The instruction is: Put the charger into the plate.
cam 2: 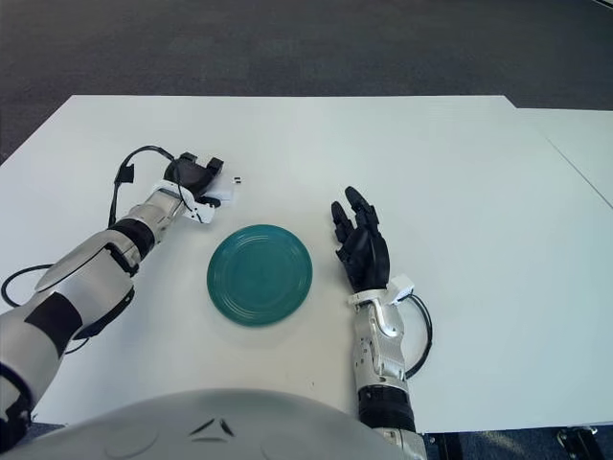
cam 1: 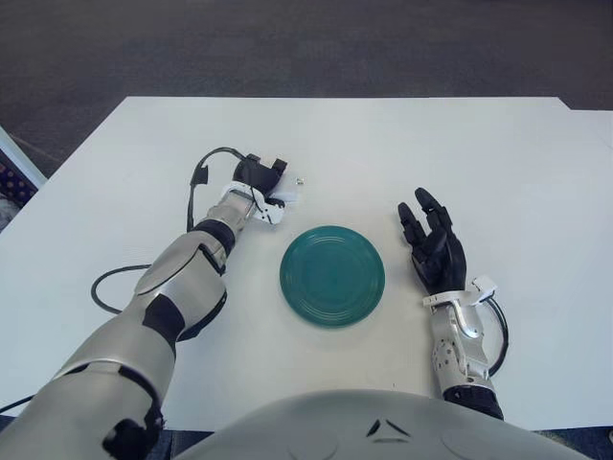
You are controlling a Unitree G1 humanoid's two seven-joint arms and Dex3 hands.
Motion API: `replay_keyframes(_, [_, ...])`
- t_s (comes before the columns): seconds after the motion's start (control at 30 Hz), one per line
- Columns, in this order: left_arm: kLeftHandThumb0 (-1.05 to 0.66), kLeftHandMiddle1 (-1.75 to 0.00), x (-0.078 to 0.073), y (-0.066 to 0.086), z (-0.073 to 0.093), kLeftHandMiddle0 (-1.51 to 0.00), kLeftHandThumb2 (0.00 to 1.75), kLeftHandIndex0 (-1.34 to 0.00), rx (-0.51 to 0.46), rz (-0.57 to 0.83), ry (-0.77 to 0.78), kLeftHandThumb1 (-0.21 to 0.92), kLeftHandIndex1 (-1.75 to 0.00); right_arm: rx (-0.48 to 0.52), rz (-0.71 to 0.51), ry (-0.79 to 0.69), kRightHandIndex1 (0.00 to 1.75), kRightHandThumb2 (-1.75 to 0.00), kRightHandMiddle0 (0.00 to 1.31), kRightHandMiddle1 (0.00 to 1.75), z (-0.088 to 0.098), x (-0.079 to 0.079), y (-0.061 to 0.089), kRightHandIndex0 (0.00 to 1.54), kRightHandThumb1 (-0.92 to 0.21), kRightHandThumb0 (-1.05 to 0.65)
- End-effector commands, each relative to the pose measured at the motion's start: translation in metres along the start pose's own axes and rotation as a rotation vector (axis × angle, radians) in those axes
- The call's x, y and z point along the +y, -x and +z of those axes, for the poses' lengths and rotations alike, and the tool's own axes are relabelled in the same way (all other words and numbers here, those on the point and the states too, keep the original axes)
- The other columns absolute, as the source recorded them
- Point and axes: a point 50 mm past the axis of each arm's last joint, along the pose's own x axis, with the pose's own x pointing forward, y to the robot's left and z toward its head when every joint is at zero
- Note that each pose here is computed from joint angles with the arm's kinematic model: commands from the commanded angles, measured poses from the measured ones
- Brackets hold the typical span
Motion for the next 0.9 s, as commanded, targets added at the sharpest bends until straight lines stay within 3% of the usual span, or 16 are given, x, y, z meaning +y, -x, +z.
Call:
replay_keyframes(0.0, [-0.42,-1.75,-0.027,0.012,0.003,-0.77,1.06,-0.48,-0.007,-0.078,0.021,0.50,-1.73,0.094,-0.049,-0.044,0.00,-0.92,0.00,0.47,-0.015,-0.006,0.013,0.15,-0.92,-0.91])
replay_keyframes(0.63, [-0.43,-1.75,-0.012,0.008,-0.001,-1.02,1.18,-0.52,0.007,0.055,0.147,0.42,-1.75,0.124,-0.041,-0.058,0.00,-0.90,0.00,0.42,-0.019,-0.005,0.010,0.13,-0.92,-0.95])
replay_keyframes(0.87, [-0.43,-1.75,0.035,-0.007,-0.009,-1.04,1.17,-0.52,0.066,0.210,0.373,0.43,-1.75,0.128,-0.046,-0.053,0.00,-0.87,0.00,0.41,-0.019,-0.006,0.011,0.13,-0.92,-0.94])
